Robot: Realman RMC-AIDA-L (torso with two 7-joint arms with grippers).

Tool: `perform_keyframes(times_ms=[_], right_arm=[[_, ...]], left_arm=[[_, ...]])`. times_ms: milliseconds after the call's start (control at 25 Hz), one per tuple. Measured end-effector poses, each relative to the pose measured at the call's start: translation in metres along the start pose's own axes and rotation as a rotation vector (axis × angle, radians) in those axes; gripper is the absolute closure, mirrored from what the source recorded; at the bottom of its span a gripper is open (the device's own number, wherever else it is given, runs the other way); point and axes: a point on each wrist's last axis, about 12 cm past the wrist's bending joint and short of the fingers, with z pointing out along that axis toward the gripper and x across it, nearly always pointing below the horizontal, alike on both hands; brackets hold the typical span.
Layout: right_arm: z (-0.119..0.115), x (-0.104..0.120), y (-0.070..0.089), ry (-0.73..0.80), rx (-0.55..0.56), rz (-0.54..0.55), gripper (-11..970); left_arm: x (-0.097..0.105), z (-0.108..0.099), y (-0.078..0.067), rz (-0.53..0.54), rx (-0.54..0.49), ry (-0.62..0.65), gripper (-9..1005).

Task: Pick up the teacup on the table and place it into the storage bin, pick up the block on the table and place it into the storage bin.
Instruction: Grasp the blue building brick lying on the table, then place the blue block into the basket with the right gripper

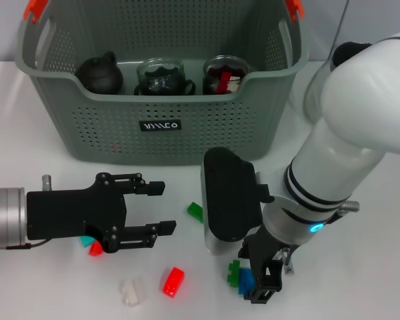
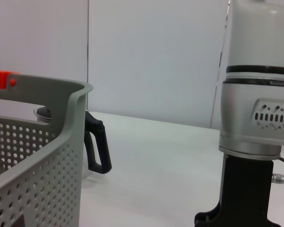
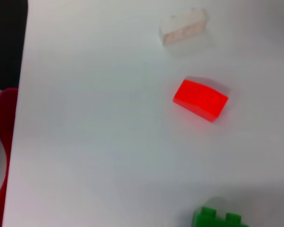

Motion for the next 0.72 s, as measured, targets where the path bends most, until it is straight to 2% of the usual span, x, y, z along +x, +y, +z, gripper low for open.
perform_keyframes(times_ms=[80, 320, 560, 720], right_arm=[[0.002, -0.001, 0.001, 0.004, 0.005, -0.001, 218], [0.003, 0.0, 0.002, 0.012, 0.008, -0.001, 422], [-0.003, -0.001, 0.001, 0.004, 0.015, 0.001, 487], [-0.021, 0.003, -0.003, 0.0, 0.027, 0.025, 530]], left_arm=[[0.0, 0.0, 0.0, 0.0, -0.001, 0.001, 321], [-0.001, 0.0, 0.002, 0.005, -0.002, 0.002, 321], [-0.001, -0.001, 0.002, 0.003, -0.005, 0.003, 321], [0.0, -0.002, 0.002, 0.001, -0.012, 0.002, 321]])
